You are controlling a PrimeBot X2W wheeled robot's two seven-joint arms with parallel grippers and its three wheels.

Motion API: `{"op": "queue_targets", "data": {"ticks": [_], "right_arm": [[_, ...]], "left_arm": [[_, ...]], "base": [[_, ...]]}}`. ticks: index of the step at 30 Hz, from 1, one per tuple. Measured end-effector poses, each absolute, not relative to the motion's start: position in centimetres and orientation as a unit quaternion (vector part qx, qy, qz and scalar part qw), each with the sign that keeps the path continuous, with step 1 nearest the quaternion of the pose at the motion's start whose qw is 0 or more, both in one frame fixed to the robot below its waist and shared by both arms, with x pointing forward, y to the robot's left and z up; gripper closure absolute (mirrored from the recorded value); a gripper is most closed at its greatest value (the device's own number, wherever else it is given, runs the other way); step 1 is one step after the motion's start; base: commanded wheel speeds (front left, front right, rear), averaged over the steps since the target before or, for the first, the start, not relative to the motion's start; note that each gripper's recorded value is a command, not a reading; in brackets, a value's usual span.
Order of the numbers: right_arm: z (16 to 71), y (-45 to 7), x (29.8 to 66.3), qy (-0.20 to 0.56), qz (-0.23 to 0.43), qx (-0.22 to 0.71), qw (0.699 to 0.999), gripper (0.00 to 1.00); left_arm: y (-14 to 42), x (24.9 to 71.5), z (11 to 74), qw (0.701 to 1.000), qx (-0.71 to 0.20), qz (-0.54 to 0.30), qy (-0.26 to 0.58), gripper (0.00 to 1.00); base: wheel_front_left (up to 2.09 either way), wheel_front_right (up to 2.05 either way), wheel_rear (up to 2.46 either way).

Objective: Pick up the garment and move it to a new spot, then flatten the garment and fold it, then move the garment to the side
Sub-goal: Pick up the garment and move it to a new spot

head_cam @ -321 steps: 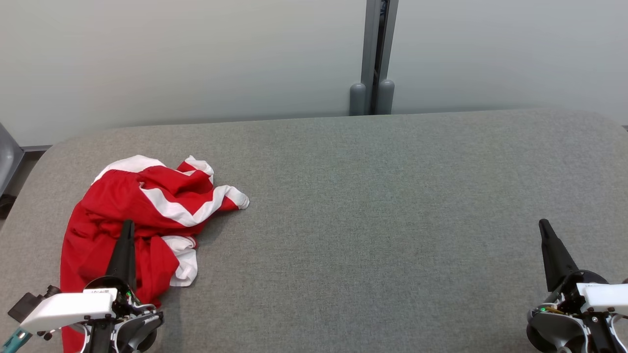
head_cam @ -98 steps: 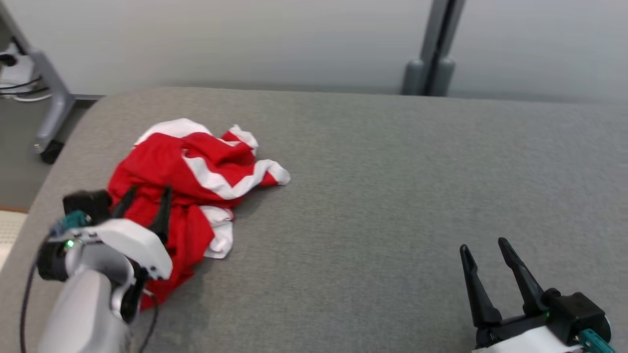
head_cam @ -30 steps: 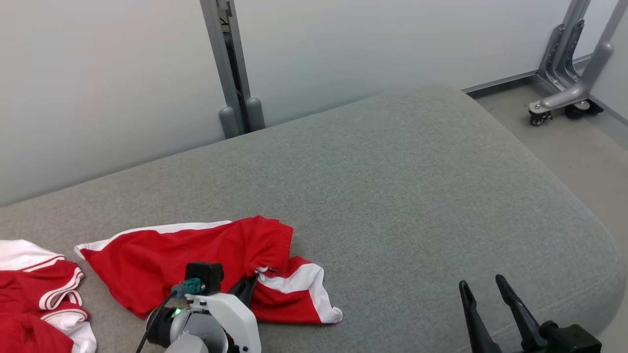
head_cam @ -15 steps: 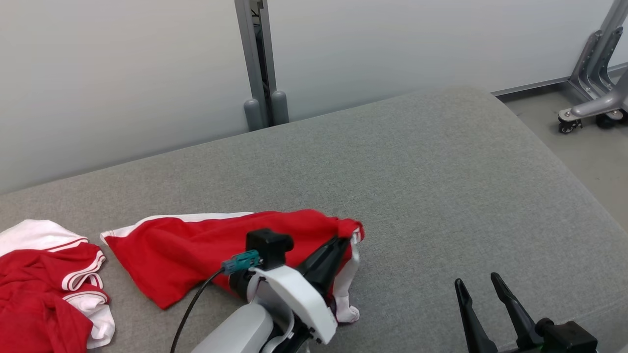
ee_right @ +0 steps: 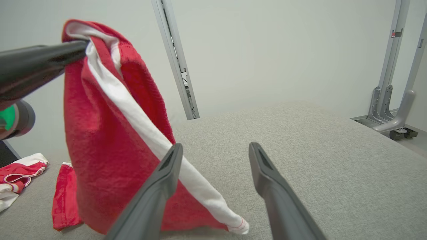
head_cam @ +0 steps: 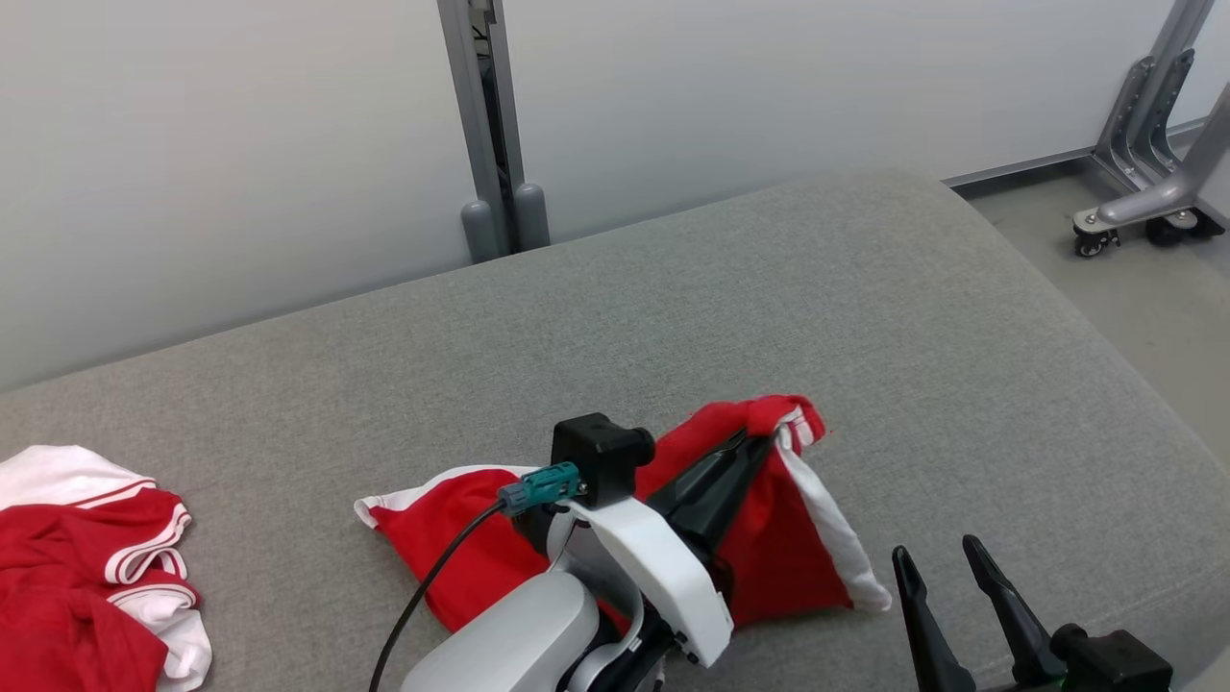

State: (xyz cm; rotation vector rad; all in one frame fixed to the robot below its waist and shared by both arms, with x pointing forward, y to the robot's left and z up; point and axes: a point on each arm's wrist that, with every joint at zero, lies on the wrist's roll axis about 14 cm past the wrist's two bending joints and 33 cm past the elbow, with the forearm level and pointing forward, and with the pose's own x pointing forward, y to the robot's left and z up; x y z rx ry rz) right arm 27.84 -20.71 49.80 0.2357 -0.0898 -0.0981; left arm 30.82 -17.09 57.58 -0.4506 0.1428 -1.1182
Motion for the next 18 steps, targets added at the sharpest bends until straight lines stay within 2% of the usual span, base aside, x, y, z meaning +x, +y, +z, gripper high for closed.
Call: {"op": "queue_targets", "data": {"ticks": [10,11,12,16,18], "right_arm": [[49.5,-20.9,27.9,-0.04,-0.053,0.119,0.991,0.0],[49.5,-20.9,27.9,-0.039,-0.052,0.119,0.991,0.0],[49.5,-20.9,28.0,-0.038,-0.052,0.119,0.991,0.0],[49.3,-20.3,28.4,-0.034,-0.043,0.12,0.991,0.0],[49.3,-20.0,28.7,-0.032,-0.035,0.12,0.992,0.0]], "left_arm": [[-11.8,34.0,46.3,0.883,-0.119,-0.419,0.177,1.0],[-11.2,34.0,45.4,0.884,-0.12,-0.41,0.189,0.68],[-10.9,33.7,44.6,0.882,-0.122,-0.408,0.202,0.0],[-10.4,33.4,43.6,0.881,-0.131,-0.403,0.211,0.0],[-9.4,34.1,43.8,0.892,-0.149,-0.379,0.198,0.0]], "base": [[0.0,0.0,0.0],[0.0,0.0,0.0],[0.0,0.0,0.0],[0.0,0.0,0.0],[0.0,0.0,0.0]]}}
